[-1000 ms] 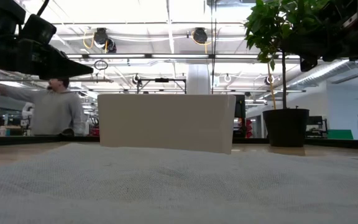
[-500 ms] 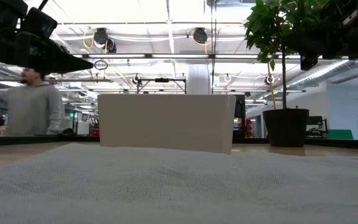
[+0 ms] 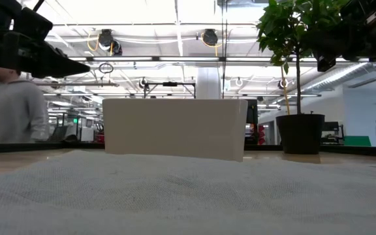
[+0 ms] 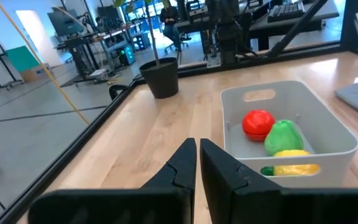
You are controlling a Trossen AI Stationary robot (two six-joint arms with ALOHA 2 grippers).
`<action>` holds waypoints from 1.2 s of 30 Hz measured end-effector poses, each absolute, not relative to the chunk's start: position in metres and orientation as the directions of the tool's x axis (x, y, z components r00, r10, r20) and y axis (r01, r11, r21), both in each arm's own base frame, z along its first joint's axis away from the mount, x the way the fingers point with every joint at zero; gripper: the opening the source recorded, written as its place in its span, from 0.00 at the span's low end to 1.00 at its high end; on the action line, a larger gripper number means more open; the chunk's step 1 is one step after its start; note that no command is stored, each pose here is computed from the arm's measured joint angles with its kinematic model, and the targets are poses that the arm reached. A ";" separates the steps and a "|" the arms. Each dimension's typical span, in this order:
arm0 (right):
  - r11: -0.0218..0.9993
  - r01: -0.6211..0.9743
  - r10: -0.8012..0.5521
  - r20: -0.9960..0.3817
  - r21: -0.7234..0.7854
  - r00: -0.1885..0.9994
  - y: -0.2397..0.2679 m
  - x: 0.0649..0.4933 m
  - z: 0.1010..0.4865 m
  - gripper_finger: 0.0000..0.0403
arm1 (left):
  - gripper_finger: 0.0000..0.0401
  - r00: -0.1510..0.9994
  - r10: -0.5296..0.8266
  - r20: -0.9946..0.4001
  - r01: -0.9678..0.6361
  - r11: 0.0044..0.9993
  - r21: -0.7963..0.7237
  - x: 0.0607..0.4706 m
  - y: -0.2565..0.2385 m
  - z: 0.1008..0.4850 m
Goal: Pick and placing Produce into tupperware
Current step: Return to Home Position
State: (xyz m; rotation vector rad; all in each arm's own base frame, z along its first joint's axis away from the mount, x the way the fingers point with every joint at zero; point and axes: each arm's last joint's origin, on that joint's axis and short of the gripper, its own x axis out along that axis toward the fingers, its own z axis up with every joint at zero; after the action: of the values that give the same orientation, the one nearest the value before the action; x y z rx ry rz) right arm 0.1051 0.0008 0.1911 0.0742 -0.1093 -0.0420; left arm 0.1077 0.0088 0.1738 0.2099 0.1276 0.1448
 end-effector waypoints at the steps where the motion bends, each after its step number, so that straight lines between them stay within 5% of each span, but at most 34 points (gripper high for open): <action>1: 0.996 0.038 -0.046 0.109 0.076 0.993 0.001 0.105 0.191 0.00 | 0.06 0.982 0.156 -0.110 -0.130 0.968 0.215 0.107 0.009 0.174; 36: 0.997 0.006 -0.019 0.163 0.081 0.986 0.001 0.099 0.186 0.00 | 0.06 0.983 0.131 -0.127 -0.106 0.977 0.185 0.103 0.008 0.172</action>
State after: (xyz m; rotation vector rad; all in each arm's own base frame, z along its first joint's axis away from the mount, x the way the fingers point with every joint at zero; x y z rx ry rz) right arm 0.0993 0.0014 0.1859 0.0802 -0.1645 -0.0126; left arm 0.1032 0.0078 0.1717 0.1790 0.1390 0.1197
